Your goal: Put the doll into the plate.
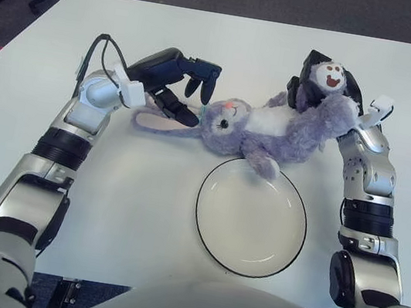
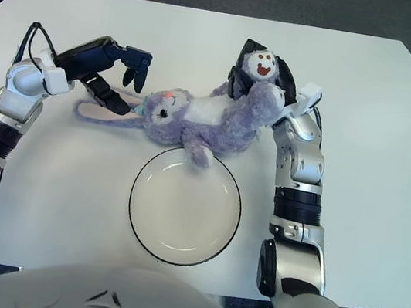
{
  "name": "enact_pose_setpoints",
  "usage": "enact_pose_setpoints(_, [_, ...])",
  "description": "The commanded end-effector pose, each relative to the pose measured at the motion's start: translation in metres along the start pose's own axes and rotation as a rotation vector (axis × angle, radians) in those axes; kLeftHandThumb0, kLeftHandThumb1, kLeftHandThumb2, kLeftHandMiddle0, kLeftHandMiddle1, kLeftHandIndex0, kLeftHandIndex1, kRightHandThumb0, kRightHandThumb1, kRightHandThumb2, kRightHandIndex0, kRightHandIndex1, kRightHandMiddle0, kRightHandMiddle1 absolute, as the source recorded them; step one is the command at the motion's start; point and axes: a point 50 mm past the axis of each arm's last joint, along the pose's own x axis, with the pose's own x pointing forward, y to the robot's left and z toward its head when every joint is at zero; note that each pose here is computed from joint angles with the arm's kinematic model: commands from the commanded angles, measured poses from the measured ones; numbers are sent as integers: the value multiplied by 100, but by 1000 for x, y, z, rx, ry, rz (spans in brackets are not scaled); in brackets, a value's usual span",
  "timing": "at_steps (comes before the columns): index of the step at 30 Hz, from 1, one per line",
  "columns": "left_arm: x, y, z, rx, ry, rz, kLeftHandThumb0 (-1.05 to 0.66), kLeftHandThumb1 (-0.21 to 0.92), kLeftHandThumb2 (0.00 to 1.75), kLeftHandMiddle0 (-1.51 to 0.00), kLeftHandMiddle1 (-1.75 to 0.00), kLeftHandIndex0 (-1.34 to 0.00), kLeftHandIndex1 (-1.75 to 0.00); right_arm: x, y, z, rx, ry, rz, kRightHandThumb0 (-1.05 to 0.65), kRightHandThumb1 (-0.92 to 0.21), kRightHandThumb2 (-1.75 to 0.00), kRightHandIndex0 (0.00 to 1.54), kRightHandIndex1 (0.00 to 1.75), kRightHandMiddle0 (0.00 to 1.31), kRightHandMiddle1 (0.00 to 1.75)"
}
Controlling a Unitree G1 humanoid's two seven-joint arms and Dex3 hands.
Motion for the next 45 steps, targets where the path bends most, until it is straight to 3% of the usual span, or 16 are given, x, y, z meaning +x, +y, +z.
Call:
enact_pose_setpoints(1, [-3, 1, 5, -32, -15, 9, -16, 62, 66, -102, -175, -84, -175, -9, -6, 9, -174, -54, 6, -18, -73, -46, 107, 175, 88, 175])
enact_pose_setpoints(9, [-7, 1, 17, -52, -40, 13, -17, 61, 68, -103, -175, -86, -175, -16, -5, 10, -242, -78, 5, -20, -73, -47, 107, 175, 90, 175])
enact_pose_setpoints(16, [-8, 1, 21, -97, -39, 16, -16, 60, 71, -103, -175, -87, -175, -20, -2, 13, -212, -93, 2, -20, -74, -48, 107, 175, 90, 175])
enact_pose_setpoints(33, [-4, -6, 14, -55, 0, -17, -16, 58, 77, -101, -175, -84, -175, -23, -4, 12, -206, -62, 22, -22, -75, -48, 107, 175, 91, 175])
enact_pose_setpoints(39, [-2, -6, 11, -37, 11, -18, -21, 70, 55, -95, -175, -77, -175, -23, -4, 10, -168, -42, 28, -22, -75, -47, 107, 175, 90, 175])
enact_pose_setpoints(43, [1, -7, 6, -44, 15, -14, -29, 85, 26, -94, -175, -78, -175, -20, -3, 8, -112, -23, 35, -23, -78, -43, 104, 175, 85, 175])
enact_pose_setpoints(45, [1, -7, 5, -48, 13, -12, -31, 88, 21, -93, -175, -78, -175, -20, -3, 7, -92, -17, 38, -31, -69, -64, 97, 175, 67, 170])
